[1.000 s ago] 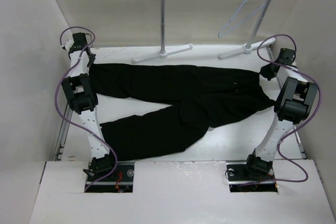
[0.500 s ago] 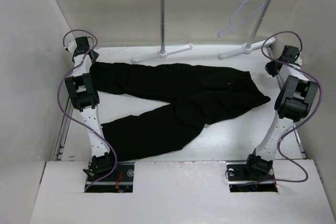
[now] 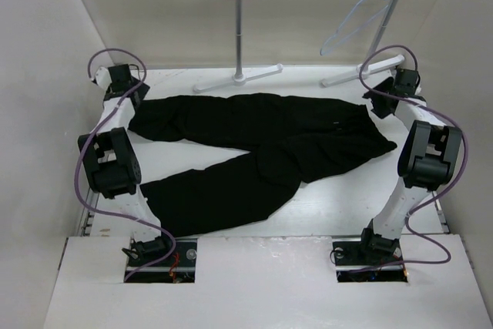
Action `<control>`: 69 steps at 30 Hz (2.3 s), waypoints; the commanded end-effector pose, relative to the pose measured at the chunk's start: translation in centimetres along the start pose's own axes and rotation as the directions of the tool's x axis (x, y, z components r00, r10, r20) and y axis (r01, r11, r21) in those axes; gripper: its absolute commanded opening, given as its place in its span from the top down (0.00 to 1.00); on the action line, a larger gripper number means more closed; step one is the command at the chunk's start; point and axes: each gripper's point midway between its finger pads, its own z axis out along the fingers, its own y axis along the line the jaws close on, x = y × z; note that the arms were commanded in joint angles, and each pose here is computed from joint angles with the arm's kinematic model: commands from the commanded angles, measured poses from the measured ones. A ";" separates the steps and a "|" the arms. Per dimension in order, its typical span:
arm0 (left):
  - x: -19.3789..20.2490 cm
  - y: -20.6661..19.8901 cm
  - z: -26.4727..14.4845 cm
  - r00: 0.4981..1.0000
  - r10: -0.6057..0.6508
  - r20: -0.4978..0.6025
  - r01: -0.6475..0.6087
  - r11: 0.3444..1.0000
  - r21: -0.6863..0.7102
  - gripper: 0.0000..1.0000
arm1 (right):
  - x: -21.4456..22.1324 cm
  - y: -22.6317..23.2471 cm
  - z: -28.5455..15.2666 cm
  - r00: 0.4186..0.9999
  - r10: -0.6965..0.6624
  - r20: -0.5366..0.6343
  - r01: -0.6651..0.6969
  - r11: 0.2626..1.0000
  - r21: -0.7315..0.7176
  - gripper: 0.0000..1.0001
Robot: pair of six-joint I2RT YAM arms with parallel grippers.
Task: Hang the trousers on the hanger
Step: Flatten out the trousers at the center of the board.
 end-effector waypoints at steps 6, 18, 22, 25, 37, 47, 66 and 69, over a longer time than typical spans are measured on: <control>6.4 7.0 3.0 0.989 -0.081 -0.122 0.067 0.990 -0.120 0.43 | 0.8 -1.9 1.0 0.998 -0.053 -0.043 0.056 0.997 0.062 0.34; 4.7 12.3 2.9 0.974 -0.220 -0.056 0.205 0.958 -0.201 0.29 | 2.0 -2.6 2.6 0.987 -0.073 -0.143 0.085 0.993 0.084 0.75; 4.2 12.3 3.6 0.970 -0.234 -0.059 0.218 0.954 -0.205 0.29 | 0.0 -2.1 2.8 0.993 0.029 -0.113 -0.021 0.997 0.070 0.97; 2.8 10.5 3.8 0.968 -0.245 -0.061 0.233 0.960 -0.153 0.26 | -3.7 -2.1 2.4 0.993 0.115 -0.033 -0.113 0.991 0.065 1.00; 7.5 6.1 -8.0 0.992 -0.078 -0.099 0.075 0.996 -0.040 0.19 | -5.9 0.3 -3.1 0.979 0.128 0.159 -0.135 0.990 0.037 0.28; 13.0 18.4 -18.3 0.969 0.076 -0.235 -0.136 0.958 -0.253 0.37 | 9.7 6.8 -13.0 0.993 -0.074 0.089 0.089 0.979 -0.181 0.84; 17.2 20.3 -12.6 0.946 0.121 -0.301 -0.220 0.921 -0.321 0.90 | 23.5 5.5 -24.4 0.936 -0.346 -0.061 0.277 0.835 -0.475 0.61; 13.9 17.1 -15.6 0.964 0.143 -0.225 -0.200 0.946 -0.255 0.96 | 22.6 3.7 -22.8 0.939 -0.341 -0.055 0.290 0.864 -0.412 0.52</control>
